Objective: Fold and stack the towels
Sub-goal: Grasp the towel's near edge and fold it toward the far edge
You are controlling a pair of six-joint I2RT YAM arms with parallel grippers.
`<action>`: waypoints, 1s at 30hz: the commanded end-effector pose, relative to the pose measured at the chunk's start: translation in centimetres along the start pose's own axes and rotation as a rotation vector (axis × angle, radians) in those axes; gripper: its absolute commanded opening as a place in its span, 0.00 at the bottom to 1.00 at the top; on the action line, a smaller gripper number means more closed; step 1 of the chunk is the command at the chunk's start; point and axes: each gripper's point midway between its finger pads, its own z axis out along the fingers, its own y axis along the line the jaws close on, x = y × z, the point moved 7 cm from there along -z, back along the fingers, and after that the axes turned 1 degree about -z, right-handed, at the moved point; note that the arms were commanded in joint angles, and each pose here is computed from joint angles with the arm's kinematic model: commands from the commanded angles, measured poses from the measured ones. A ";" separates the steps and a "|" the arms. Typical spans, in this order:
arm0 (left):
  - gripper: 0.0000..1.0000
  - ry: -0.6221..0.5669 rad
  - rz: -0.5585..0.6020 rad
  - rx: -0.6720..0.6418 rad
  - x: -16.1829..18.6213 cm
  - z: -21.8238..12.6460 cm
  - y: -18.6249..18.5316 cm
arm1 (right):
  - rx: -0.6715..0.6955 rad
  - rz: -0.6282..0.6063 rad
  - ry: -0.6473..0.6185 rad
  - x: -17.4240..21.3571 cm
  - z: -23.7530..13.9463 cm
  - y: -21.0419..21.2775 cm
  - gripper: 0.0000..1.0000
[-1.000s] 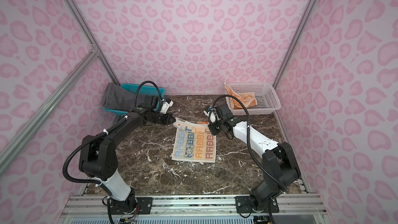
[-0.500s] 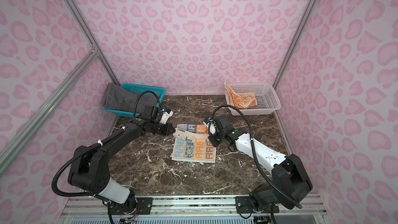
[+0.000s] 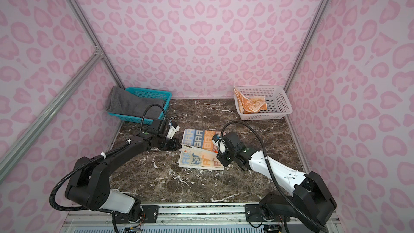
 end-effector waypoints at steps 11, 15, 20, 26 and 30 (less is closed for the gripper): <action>0.30 -0.008 -0.028 -0.016 1.0 -1.5 -0.2 | 0.067 0.110 -0.080 -2.1 0.2 -1.0 0.47; 0.30 -0.009 -0.031 -0.027 1.0 -1.6 -0.1 | 0.079 0.177 -0.002 -4.0 2.0 -2.1 0.45; 0.34 -0.057 -0.053 -0.038 -0.9 -1.5 -0.3 | 0.076 0.303 0.096 -5.4 4.8 -3.8 0.40; 0.35 -0.084 -0.078 -0.020 -4.7 0.3 -0.5 | 0.025 0.356 0.178 -5.8 7.7 -3.8 0.38; 0.33 -0.086 -0.082 -0.004 -7.4 2.0 -0.6 | 0.005 0.305 0.192 -5.8 8.7 -2.4 0.38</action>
